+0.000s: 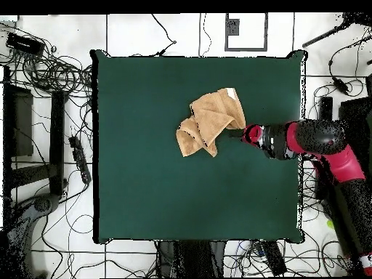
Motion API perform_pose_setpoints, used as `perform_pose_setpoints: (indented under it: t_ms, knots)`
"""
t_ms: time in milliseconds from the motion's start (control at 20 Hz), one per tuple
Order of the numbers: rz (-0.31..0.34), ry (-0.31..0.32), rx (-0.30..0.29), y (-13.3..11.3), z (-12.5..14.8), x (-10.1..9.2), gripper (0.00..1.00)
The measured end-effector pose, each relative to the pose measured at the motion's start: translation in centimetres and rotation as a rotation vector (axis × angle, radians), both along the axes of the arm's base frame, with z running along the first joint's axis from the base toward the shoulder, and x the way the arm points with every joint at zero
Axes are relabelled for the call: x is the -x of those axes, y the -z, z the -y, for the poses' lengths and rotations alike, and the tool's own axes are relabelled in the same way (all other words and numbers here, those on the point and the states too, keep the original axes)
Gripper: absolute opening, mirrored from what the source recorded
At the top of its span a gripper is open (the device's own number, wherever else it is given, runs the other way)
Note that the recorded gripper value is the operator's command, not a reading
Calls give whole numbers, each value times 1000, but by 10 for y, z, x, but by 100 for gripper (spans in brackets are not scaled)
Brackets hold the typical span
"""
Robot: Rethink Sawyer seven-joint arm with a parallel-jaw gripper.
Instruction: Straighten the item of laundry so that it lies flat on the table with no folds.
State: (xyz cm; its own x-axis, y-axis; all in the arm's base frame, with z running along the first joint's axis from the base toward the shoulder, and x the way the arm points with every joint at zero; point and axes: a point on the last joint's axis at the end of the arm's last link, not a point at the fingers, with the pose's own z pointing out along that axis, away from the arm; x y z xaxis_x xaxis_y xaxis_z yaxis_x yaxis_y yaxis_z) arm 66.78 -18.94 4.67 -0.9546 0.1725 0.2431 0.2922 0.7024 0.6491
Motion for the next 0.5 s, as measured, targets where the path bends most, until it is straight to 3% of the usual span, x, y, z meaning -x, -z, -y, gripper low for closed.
perform_pose_setpoints:
  t_ms: [500]
  knots:
    - [4,21,-17,21,-10,2,100]
